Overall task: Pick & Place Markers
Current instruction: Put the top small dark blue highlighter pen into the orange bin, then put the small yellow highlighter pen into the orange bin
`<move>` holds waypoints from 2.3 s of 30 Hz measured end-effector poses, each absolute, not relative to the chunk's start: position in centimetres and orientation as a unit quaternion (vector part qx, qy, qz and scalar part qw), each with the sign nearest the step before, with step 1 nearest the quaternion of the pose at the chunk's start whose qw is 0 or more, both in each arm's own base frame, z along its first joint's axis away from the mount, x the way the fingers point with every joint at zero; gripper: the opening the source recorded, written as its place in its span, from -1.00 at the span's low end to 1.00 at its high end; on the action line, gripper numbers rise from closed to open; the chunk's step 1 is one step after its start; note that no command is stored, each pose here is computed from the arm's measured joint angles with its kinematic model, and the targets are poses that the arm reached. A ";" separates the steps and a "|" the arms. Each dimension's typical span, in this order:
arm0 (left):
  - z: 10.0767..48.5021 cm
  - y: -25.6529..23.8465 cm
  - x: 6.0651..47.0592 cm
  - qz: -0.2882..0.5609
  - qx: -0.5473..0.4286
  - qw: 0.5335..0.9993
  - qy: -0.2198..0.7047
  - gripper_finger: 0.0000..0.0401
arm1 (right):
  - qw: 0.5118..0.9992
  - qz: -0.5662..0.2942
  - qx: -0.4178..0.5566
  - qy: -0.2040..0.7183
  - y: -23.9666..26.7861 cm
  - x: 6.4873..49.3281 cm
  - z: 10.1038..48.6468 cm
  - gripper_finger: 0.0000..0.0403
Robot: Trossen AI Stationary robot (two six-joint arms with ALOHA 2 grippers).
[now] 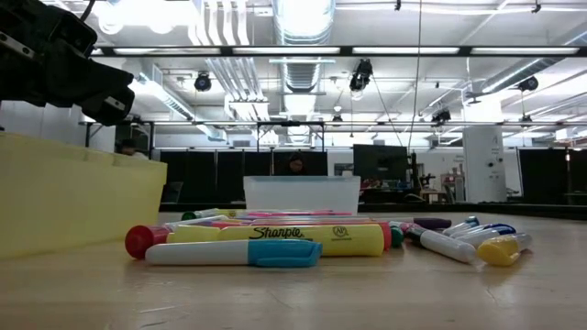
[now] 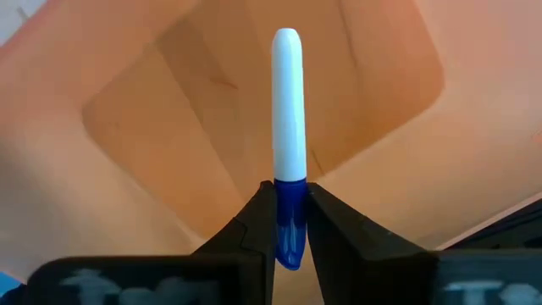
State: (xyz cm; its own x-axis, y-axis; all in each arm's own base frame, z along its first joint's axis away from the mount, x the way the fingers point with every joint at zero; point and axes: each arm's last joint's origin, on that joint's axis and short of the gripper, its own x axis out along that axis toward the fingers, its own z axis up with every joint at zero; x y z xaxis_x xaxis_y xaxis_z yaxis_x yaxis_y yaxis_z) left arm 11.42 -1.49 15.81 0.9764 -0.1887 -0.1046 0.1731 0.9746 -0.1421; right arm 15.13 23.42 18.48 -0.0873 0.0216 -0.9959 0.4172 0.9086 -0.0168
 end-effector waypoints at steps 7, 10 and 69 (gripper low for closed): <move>15.8 -1.5 11.4 -0.091 -0.066 0.992 0.059 -1.00 | 0.657 -0.158 0.158 0.720 23.4 15.1 18.5 -0.53; 15.8 -1.5 11.4 -0.091 -0.066 0.992 0.059 -1.00 | 0.656 -0.165 0.162 0.719 23.4 15.1 18.5 -0.41; 15.8 -1.5 11.4 -0.091 -0.066 0.992 0.059 -1.00 | 0.895 0.045 -0.110 0.429 18.0 26.7 22.8 -0.41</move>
State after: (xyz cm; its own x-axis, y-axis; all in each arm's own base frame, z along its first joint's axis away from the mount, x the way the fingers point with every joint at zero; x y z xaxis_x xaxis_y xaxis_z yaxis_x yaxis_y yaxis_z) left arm 11.42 -1.49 15.81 0.9765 -0.1886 -0.1046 0.1730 0.9746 -0.1421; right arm 26.72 17.96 22.75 0.6277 -0.0135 -0.7784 -0.1761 0.9715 -0.1589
